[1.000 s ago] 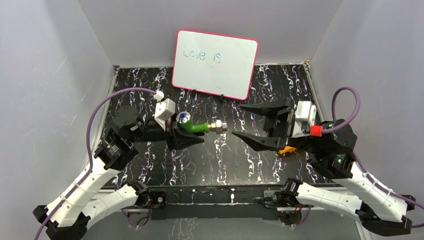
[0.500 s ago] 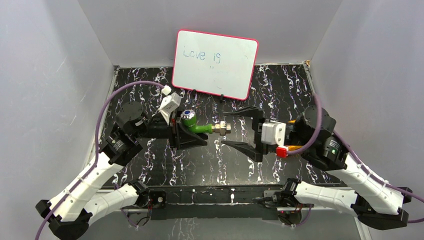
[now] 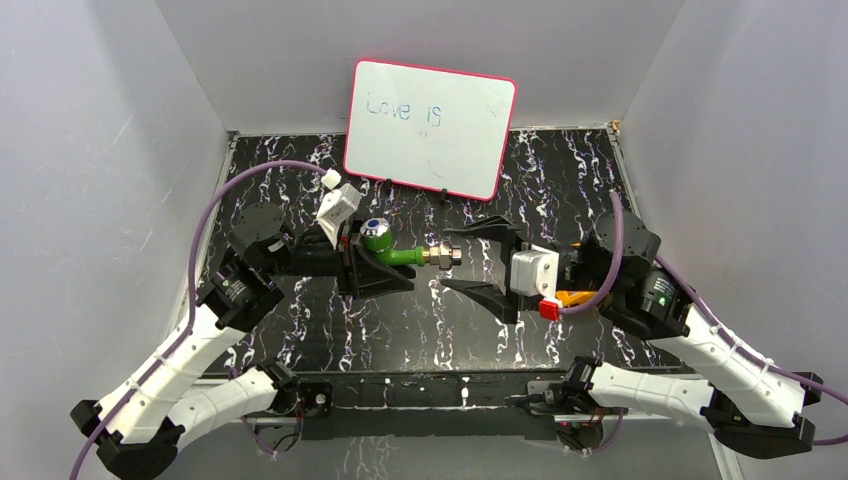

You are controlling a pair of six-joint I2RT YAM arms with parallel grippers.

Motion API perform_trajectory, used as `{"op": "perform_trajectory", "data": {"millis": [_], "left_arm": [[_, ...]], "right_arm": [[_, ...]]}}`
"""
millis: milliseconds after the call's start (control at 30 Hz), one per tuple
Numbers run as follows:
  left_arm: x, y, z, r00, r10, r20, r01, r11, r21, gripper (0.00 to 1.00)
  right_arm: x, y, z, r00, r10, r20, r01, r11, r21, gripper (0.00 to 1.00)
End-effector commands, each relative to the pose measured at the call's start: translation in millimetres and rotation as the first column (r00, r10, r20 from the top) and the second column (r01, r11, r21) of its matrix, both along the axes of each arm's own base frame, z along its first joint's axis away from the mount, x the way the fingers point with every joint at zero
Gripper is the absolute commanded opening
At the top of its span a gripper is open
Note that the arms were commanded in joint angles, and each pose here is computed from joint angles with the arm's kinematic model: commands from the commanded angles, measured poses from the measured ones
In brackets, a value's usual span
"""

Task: Install the water faucets
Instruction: Install the water faucet onto the adaptor, then screw the water faucet onto the adaptor.

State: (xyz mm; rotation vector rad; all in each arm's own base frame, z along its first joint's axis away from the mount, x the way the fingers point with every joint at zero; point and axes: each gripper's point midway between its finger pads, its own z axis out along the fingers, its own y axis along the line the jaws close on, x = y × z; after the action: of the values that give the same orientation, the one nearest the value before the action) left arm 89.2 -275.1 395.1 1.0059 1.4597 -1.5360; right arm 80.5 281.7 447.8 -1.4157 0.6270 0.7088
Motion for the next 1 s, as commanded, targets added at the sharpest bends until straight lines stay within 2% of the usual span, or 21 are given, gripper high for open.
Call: {"op": "perform_trajectory", "data": {"millis": [0,733,967], "left_arm": [[-10.2,5.8,36.8,0.996,-0.014,0.09,0.022,0.996,-0.089,0.0],[-11.2,5.8,37.9,0.995,-0.02,0.098,0.029,0.995,-0.091,0.0],[-10.9,5.9,38.1,0.995,-0.019,0.102,0.028,0.995,-0.092,0.0]], "right_arm": [[2.7,-0.6,13.0,0.999,-0.016,0.04,0.014,0.999,0.04,0.74],[4.3,2.5,8.3,1.0,-0.016,0.008,0.016,1.0,0.025,0.66],[4.6,2.8,7.4,1.0,-0.017,0.004,0.017,1.0,0.026,0.56]]}}
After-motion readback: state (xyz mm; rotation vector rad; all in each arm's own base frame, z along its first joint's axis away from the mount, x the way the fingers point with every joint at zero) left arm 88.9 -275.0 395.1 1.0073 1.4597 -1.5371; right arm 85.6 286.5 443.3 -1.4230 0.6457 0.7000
